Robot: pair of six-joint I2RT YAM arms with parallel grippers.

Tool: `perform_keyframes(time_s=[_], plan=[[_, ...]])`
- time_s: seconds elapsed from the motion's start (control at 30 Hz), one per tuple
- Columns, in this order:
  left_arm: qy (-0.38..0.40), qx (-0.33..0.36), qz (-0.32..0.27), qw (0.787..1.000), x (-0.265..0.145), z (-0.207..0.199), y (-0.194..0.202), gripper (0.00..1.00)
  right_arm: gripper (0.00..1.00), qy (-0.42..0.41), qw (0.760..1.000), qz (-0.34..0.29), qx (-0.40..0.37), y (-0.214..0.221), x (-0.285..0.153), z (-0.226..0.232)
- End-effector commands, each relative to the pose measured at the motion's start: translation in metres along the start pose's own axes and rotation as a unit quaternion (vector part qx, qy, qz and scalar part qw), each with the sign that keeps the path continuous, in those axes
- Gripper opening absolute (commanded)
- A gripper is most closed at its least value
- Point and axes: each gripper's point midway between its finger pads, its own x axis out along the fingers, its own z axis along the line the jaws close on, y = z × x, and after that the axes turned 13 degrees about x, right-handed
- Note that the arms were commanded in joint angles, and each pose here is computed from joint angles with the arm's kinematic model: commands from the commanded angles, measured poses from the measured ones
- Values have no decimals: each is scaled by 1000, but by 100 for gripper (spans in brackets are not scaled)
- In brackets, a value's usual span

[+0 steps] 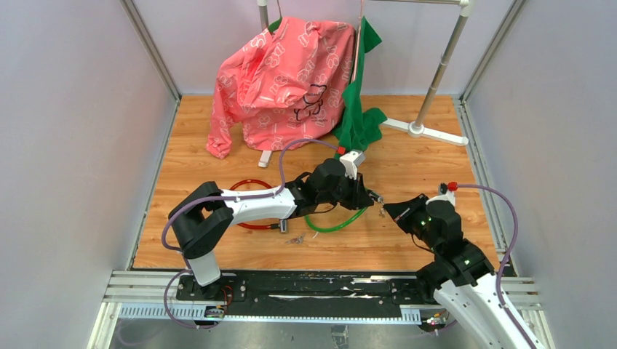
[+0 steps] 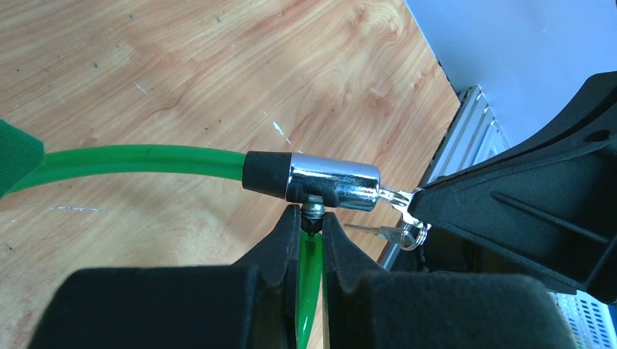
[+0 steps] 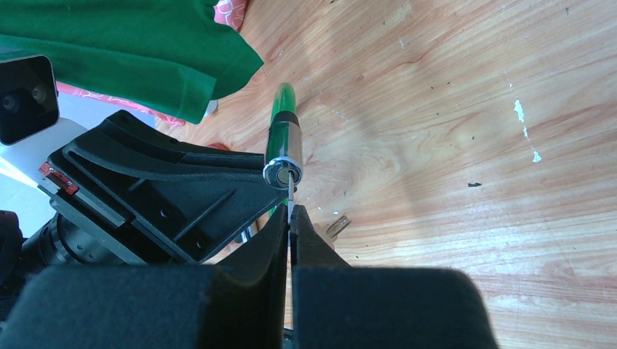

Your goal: Unlock with the key

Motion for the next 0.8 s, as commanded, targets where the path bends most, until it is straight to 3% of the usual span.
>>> perform_keyframes(time_s=[0.0, 0.77], plan=[[31, 11, -39, 999, -1, -16, -24, 0, 0, 20, 1000, -11, 5, -3, 4, -10], [77, 55, -34, 995, -2, -42, -19, 0, 0, 1, 997, 26, -68, 4, 8, 7]])
